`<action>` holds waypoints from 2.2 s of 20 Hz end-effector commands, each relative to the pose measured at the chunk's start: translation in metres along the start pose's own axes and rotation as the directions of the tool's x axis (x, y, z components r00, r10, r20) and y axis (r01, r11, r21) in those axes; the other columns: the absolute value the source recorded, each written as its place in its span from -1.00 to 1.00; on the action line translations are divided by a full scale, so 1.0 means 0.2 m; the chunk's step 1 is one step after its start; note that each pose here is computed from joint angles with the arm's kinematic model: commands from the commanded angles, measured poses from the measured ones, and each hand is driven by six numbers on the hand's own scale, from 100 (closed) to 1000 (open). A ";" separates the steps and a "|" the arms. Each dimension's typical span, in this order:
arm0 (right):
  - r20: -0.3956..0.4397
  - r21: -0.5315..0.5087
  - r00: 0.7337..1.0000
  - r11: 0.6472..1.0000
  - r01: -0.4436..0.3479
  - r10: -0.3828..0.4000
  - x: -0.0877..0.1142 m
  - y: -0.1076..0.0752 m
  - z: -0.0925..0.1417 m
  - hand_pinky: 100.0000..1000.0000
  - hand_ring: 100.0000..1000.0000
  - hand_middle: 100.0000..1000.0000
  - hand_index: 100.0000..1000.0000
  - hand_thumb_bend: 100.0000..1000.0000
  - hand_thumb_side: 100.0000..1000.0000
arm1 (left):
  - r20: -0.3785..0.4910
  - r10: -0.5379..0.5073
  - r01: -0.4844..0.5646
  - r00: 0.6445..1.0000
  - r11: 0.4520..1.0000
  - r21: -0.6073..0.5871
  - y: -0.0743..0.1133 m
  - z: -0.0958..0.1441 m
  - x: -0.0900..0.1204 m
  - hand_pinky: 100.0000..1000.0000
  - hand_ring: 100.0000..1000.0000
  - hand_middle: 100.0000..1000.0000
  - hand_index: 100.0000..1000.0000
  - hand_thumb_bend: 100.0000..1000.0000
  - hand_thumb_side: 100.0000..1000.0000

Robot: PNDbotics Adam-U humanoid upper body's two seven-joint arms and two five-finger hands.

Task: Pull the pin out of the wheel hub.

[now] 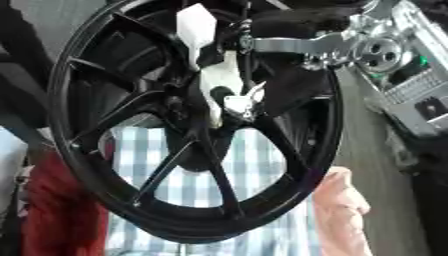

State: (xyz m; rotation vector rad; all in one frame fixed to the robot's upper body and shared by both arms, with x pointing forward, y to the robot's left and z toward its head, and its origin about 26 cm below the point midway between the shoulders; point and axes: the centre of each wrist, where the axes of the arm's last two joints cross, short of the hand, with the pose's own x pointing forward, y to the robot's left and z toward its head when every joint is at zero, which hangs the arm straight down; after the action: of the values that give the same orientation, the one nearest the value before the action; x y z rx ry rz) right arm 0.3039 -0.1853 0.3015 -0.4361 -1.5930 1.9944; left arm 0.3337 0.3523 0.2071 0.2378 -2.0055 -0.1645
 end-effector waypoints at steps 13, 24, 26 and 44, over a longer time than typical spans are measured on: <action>-0.042 0.018 0.999 1.000 -0.009 0.009 -0.07 -0.02 0.03 0.26 0.19 0.56 0.83 -1.00 0.19 | 0.005 -0.020 0.020 1.000 1.000 -0.022 0.01 -0.01 0.02 0.12 0.26 0.26 0.39 -0.91 0.57; -0.053 0.021 0.998 1.000 0.020 -0.019 -0.12 -0.01 0.04 0.27 0.21 0.53 0.83 -1.00 -0.64 | -0.004 -0.021 0.021 1.000 0.999 -0.037 0.00 0.00 0.01 0.14 0.26 0.23 0.37 -0.92 0.58; -0.051 0.016 0.999 1.000 0.020 -0.019 -0.13 -0.01 0.04 0.27 0.20 0.51 0.81 -1.00 -0.70 | -0.004 -0.021 0.021 1.000 0.999 -0.038 -0.01 0.00 0.01 0.14 0.26 0.22 0.37 -0.92 0.58; -0.021 -0.128 0.988 0.981 0.148 -0.152 -0.17 -0.01 0.02 -0.10 -0.08 -0.46 -0.02 -1.00 -0.99 | -0.010 -0.012 0.011 1.000 0.999 -0.043 -0.01 0.00 0.01 0.15 0.25 0.22 0.36 -0.91 0.59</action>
State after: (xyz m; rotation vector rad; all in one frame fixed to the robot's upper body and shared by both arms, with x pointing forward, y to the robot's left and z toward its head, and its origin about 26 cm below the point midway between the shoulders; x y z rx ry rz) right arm 0.3292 -0.2038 0.2907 -0.3347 -1.6674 1.7865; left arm 0.3346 0.3479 0.1991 0.2069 -1.9669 -0.1942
